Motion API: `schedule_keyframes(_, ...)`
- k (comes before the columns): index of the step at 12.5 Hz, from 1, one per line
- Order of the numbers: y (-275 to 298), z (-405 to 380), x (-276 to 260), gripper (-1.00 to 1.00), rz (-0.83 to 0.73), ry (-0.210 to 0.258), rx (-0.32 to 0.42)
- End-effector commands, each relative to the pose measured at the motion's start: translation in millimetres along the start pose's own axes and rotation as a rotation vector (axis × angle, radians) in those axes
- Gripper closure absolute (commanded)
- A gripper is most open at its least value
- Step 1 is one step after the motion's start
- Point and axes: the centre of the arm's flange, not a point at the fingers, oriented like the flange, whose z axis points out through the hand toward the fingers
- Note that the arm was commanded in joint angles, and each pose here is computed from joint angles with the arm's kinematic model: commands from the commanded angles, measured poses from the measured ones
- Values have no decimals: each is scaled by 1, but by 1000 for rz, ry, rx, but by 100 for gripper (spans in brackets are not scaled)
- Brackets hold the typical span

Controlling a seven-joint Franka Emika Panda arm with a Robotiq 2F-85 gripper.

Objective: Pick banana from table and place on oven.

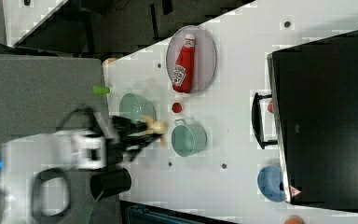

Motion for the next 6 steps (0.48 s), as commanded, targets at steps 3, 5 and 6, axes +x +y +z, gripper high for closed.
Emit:
schedule_keyframes(3,9,-64,42,48,94,-15,-46)
schedule_keyframes(5,32,-80,85,48,83,2,-39)
schedule_keyframes(6,44,-80,108,48,27,13,-50)
